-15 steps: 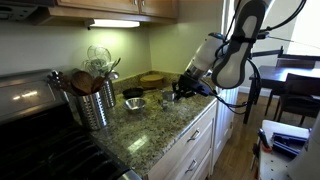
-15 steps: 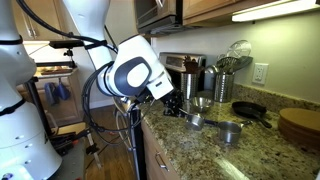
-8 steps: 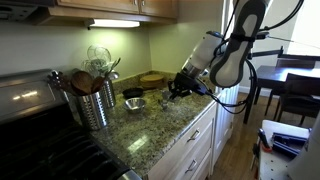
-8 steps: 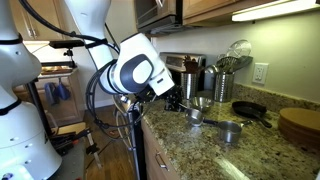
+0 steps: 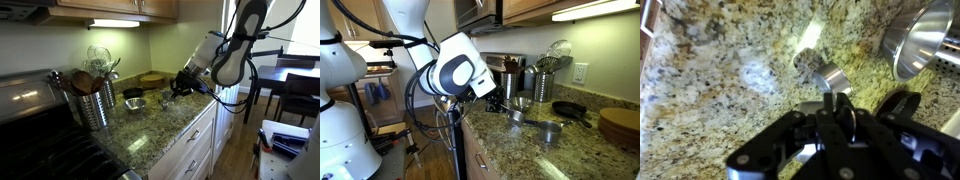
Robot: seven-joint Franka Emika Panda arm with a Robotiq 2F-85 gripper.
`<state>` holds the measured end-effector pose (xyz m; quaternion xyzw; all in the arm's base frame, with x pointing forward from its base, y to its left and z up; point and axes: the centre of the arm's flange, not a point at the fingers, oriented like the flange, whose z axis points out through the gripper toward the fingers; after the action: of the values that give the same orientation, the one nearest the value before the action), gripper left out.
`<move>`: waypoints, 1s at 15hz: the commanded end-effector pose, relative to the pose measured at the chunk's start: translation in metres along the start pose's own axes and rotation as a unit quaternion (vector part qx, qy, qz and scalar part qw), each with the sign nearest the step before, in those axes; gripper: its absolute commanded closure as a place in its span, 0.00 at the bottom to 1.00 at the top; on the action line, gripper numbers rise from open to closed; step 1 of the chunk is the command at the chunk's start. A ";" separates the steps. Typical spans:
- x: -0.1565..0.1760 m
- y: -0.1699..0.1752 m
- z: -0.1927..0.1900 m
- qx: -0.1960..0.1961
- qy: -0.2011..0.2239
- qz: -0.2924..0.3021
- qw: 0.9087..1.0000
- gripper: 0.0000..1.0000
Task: Seperate the silver pots.
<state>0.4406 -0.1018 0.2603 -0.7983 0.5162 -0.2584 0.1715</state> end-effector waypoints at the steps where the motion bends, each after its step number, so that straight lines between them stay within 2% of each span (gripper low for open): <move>1: -0.004 0.044 0.009 0.015 0.002 0.021 1.000 0.92; 15: 0.011 0.064 0.009 0.036 -0.006 0.068 0.997 0.92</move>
<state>0.4330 -0.1371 0.2585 -0.7631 0.5601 -0.2507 0.2029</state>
